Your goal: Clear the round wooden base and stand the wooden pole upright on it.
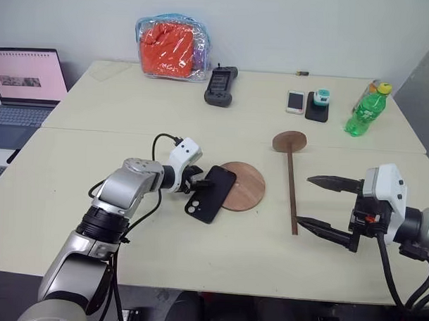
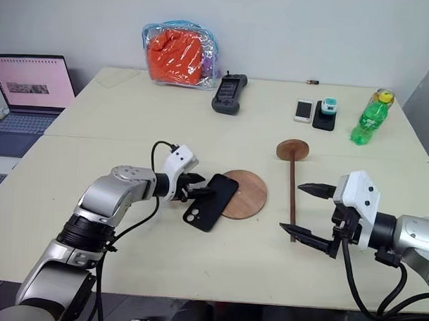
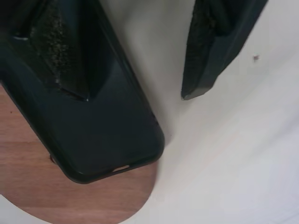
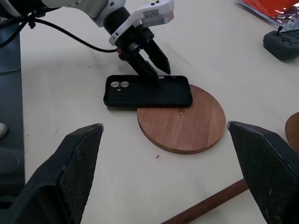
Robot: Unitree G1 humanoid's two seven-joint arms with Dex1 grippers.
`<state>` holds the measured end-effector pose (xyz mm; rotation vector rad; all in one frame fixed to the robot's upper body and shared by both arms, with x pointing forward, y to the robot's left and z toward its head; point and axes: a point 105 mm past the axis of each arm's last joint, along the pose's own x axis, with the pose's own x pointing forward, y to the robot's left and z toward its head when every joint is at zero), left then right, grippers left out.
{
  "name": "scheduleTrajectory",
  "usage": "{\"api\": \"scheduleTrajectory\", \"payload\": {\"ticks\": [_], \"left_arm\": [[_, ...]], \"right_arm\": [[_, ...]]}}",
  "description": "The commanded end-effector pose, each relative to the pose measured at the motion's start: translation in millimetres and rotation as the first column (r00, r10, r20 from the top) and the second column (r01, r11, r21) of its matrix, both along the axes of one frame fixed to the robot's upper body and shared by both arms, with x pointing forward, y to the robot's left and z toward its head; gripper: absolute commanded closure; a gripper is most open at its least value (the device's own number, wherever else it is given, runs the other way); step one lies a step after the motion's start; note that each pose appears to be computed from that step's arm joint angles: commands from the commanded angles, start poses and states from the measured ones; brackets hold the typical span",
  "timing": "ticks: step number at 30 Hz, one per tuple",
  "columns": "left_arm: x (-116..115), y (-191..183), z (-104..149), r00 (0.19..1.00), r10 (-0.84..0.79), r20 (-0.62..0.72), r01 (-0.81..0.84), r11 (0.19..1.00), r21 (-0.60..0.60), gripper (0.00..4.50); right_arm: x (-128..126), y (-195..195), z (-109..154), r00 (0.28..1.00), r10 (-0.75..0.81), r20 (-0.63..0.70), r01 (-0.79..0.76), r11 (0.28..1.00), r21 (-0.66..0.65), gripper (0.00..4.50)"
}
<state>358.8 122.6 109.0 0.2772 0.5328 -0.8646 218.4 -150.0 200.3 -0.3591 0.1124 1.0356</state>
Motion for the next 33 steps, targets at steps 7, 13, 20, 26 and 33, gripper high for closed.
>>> {"api": "scheduleTrajectory", "payload": {"ticks": [7,13,20,26,33], "left_arm": [[-1.9,-3.8,8.8,0.999,-0.039,0.020,0.039,0.999,0.016,3.56],[-2.6,-1.6,17.2,0.998,-0.049,0.035,0.049,0.999,-0.006,4.46],[2.8,28.5,44.7,0.997,0.054,0.059,-0.049,0.995,-0.089,4.46],[30.6,125.4,64.6,0.882,0.467,0.065,-0.445,0.871,-0.209,4.46],[27.4,234.8,46.3,0.565,0.824,-0.040,-0.789,0.525,-0.318,4.46]], "right_arm": [[-5.1,5.4,6.5,0.999,0.036,0.028,-0.036,0.999,-0.003,0.00],[-4.3,4.0,6.6,0.999,0.037,0.027,-0.036,0.999,-0.010,0.00],[-0.7,6.2,9.9,0.997,0.067,0.029,-0.066,0.998,-0.013,0.00],[2.5,25.0,18.4,0.982,0.184,0.033,-0.185,0.983,0.018,0.00],[11.2,55.3,28.1,0.935,0.350,0.056,-0.352,0.935,0.034,0.00]]}}
